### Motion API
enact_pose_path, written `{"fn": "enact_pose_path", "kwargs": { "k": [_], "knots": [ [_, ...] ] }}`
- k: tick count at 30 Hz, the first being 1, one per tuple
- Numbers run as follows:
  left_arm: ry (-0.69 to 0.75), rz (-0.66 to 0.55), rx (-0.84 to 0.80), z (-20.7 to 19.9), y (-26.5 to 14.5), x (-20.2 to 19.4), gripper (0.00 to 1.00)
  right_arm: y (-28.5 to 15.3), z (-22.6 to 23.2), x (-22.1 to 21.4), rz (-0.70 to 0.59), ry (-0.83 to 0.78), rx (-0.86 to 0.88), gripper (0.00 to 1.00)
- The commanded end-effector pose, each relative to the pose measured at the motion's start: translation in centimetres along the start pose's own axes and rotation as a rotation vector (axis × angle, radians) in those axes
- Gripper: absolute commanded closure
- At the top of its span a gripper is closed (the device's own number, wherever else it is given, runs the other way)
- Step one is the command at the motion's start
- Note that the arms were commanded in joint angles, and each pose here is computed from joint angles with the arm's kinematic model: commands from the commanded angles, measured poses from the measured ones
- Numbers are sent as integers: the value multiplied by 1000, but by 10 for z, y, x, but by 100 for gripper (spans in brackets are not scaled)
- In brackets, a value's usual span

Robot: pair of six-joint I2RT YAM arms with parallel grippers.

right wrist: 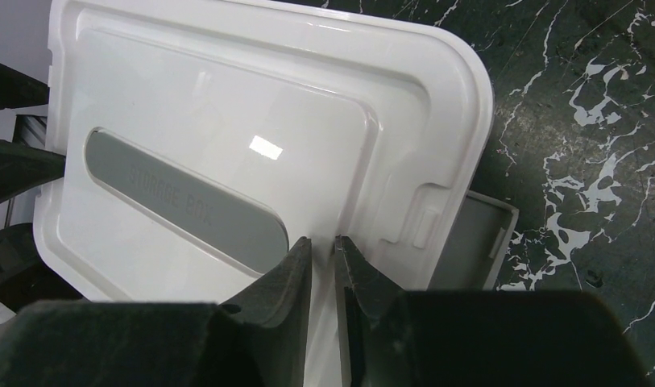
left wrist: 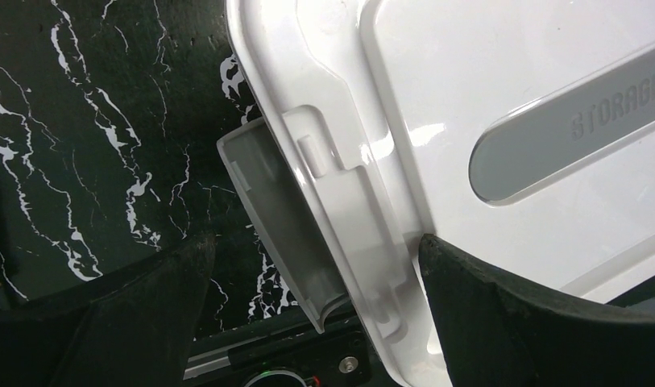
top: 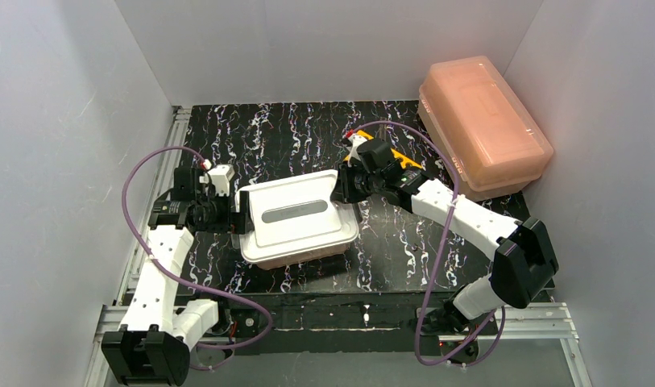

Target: Organize the chemistry lab equipment

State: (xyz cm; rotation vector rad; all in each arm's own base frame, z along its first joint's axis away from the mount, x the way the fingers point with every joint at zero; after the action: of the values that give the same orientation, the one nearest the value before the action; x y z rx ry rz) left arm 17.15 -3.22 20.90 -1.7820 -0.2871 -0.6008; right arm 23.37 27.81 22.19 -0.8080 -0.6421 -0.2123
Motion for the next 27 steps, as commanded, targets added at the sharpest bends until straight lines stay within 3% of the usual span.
{"fn": "enact_pose_path", "kwargs": {
  "k": [1, 5, 14, 27],
  "knots": [
    [-2, 43, -109, -5, 13, -8, 2, -4, 1, 1, -16, -5, -4, 76],
    [-22, 65, -187, -3, 18, -3, 3, -7, 2, 4, -26, -6, -8, 76],
    [-70, 40, -210, 0, 23, 25, 43, -15, 2, 4, -57, 11, -23, 76],
    [-63, -17, -97, 17, 31, 56, 57, -17, 1, 0, -58, 32, -19, 77]
  ]
}}
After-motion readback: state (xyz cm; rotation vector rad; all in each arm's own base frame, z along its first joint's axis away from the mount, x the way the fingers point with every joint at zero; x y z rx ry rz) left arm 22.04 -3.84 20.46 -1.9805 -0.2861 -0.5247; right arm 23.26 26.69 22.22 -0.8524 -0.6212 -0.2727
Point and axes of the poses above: each gripper's point midway between its finger pads, its own y axis out along the fingers, its own z axis along the line the jaws close on, x = y × z, the point moved 7 cm from there along -y, back along the fingers, and after that the axes turned 4 degrees about y, right-handed, at the moved point
